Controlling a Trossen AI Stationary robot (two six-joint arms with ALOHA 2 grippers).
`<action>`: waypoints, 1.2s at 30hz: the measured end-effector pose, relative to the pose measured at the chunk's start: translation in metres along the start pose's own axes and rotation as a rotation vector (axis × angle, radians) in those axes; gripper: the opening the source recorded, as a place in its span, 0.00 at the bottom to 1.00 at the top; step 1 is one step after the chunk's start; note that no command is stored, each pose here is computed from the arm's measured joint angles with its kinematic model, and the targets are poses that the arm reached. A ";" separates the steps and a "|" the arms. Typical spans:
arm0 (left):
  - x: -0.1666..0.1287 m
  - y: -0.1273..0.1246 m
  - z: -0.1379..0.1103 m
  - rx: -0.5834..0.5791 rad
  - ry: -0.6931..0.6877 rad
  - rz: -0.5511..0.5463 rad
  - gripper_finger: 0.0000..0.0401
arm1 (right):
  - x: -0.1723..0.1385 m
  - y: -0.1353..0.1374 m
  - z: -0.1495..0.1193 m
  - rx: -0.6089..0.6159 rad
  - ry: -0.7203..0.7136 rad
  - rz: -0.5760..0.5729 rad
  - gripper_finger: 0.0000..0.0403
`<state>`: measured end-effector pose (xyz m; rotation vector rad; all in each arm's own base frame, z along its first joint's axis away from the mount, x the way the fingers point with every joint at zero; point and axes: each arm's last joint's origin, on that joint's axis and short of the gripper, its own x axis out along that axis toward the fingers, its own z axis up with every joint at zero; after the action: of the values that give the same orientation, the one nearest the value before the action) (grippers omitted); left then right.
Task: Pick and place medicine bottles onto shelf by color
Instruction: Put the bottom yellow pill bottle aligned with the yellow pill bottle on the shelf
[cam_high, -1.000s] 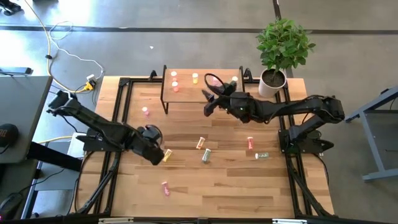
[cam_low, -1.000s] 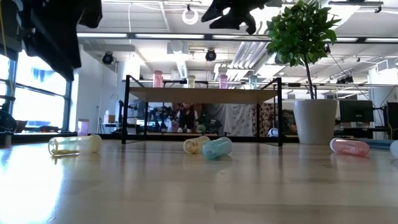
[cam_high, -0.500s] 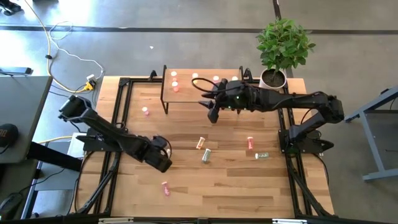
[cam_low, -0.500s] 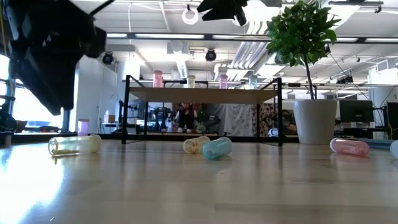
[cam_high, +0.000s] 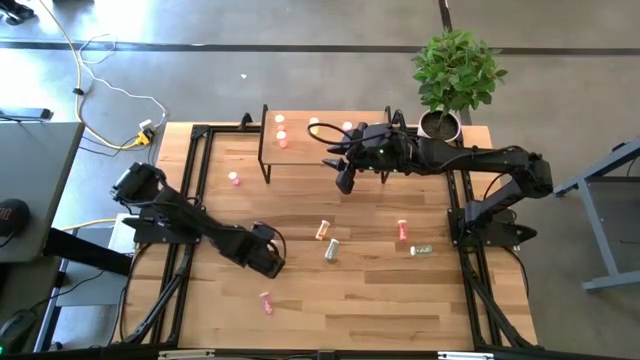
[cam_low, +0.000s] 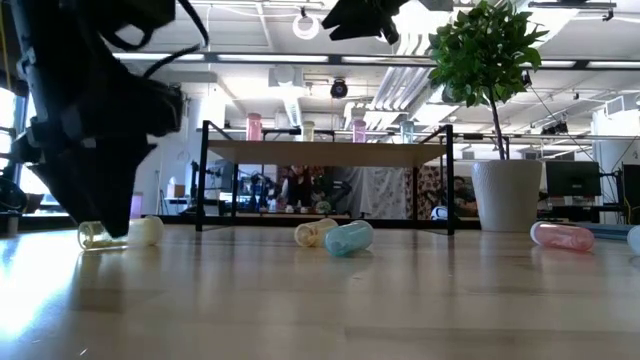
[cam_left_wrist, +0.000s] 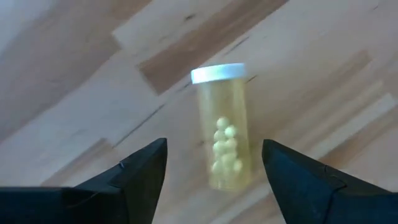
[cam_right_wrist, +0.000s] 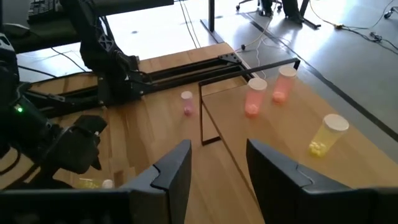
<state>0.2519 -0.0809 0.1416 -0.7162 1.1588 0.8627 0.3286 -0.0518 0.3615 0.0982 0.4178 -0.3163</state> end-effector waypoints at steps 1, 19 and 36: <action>0.002 0.000 0.000 0.006 0.005 0.008 0.61 | 0.000 0.000 0.000 -0.003 0.000 -0.001 0.36; 0.006 -0.005 0.004 0.057 0.079 -0.050 0.26 | -0.003 -0.001 0.004 -0.043 0.007 -0.003 0.36; -0.055 0.005 0.024 0.155 -0.194 -0.262 0.24 | -0.029 0.005 0.033 -0.016 0.057 0.236 0.36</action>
<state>0.2498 -0.0693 0.2005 -0.6256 0.9235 0.6005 0.3176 -0.0438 0.4041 0.1401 0.4598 -0.0782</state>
